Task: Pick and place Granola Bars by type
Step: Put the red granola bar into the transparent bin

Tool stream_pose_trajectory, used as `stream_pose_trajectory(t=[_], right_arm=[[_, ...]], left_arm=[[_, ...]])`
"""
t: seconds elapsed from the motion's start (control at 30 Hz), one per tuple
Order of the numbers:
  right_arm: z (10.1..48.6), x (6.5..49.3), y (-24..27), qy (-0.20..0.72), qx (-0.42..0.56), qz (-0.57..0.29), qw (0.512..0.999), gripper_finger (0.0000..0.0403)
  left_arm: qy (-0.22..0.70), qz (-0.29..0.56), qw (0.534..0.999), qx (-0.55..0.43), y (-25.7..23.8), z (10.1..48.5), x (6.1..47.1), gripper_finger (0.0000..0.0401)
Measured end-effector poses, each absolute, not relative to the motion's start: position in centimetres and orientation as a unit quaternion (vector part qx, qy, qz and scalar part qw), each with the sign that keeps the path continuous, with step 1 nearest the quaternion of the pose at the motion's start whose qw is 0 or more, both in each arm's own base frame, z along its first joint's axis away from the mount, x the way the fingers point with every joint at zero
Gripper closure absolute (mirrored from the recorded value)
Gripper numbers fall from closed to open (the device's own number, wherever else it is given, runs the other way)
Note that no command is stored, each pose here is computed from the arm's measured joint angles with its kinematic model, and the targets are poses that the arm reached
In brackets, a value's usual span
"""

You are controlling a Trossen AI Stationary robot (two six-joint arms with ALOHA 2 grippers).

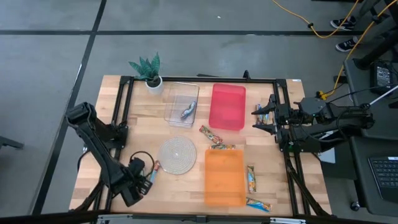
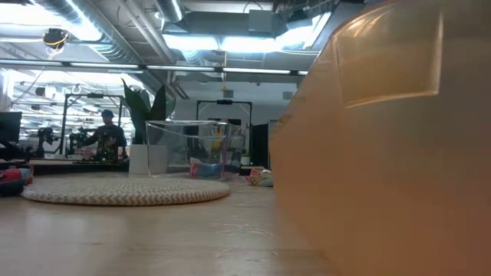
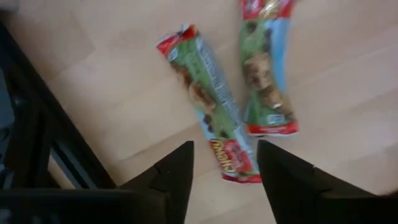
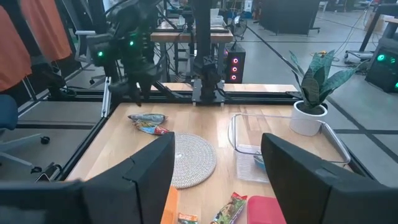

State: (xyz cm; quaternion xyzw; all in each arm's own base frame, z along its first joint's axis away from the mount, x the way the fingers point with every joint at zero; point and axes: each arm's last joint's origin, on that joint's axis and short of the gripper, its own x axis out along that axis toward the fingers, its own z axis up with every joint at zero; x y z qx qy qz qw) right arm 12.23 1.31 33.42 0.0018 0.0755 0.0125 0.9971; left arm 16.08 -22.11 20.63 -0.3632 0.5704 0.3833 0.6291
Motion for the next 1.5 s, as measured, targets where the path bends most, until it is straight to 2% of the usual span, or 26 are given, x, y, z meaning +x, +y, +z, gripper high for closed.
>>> stream_pose_trajectory(t=[0.37,0.63,0.9,1.33,1.5], right_arm=[[33.4,12.2,1.3,0.076,0.002,0.013,0.997,0.0162],[33.4,12.2,1.3,0.076,0.002,0.013,0.997,0.0162],[33.4,12.2,1.3,0.076,0.002,0.013,0.997,0.0162],[33.4,12.2,1.3,0.076,0.017,0.012,0.997,0.0162],[33.4,12.2,1.3,0.076,0.017,0.012,0.997,0.0162]], left_arm=[[0.571,0.426,0.62,-0.33,-22.8,17.8,16.7,0.014],[0.569,0.434,0.621,-0.32,-23.4,16.2,17.2,0.0135],[0.567,0.444,0.618,-0.315,-23.8,15.0,17.5,0.0188],[0.583,0.451,0.596,-0.318,-23.6,14.8,17.6,0.0335],[0.59,0.443,0.591,-0.326,-23.5,15.5,17.5,0.0377]])
